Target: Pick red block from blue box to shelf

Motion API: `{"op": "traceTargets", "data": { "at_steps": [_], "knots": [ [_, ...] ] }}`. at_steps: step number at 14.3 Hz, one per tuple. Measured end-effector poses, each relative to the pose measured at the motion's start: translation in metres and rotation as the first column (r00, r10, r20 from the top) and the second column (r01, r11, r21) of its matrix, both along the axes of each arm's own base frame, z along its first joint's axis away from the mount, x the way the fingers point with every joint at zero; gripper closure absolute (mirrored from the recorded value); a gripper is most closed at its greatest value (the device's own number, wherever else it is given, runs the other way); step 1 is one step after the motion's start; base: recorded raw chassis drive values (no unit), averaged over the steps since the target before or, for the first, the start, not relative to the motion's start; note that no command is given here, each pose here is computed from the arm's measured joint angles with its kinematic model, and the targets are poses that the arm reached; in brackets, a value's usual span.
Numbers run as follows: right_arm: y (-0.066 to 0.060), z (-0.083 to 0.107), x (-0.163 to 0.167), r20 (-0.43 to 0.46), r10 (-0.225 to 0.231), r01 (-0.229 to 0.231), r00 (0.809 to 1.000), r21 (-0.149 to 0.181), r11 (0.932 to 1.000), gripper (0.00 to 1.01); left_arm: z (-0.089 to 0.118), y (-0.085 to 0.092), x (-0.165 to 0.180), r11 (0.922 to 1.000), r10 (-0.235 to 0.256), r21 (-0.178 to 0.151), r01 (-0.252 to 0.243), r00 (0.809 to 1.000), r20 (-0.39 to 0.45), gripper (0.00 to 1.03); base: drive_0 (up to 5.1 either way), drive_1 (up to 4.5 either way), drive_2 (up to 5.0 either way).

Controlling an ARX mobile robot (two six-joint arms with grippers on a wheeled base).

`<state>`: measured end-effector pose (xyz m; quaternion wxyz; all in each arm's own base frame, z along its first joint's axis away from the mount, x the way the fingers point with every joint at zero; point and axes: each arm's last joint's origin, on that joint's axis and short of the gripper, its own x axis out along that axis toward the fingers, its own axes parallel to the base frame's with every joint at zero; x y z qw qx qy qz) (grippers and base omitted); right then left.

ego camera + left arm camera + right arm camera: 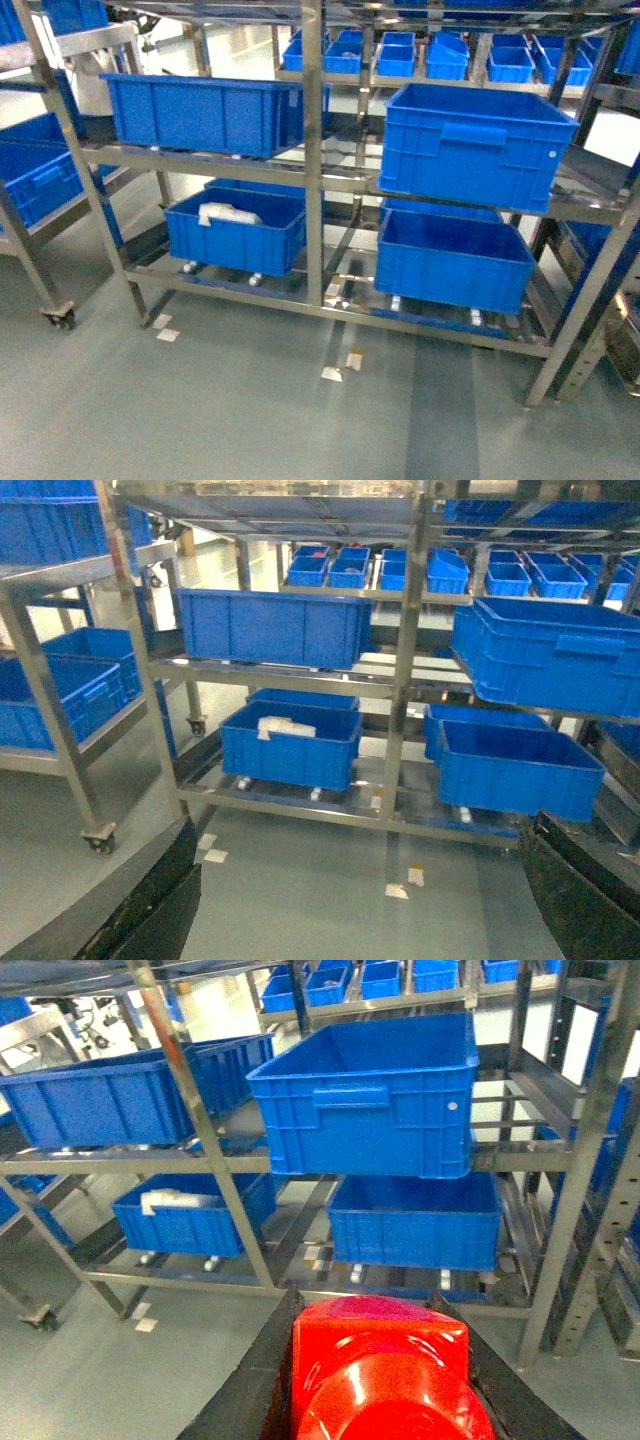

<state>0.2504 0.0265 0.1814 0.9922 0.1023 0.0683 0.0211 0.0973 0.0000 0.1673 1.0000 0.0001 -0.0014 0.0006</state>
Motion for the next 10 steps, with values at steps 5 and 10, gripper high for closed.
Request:
{"op": "traceTargets", "data": {
  "at_steps": [5,10],
  "knots": [
    [-0.0002,0.0000,0.0000,0.000,-0.001,0.001,1.000,0.000,1.0000,0.74,0.0000,-0.0001,0.0000,1.0000,-0.002,0.000,0.002,1.000,0.000,0.05,-1.3,-1.27,-1.3],
    [-0.0002,0.0000,0.0000,0.000,-0.001,0.001,1.000,0.000,1.0000,0.74,0.0000,0.0000,0.0000,1.0000,-0.001,0.000,0.001,1.000,0.000,0.05,0.0,0.00,0.0]
  ]
}}
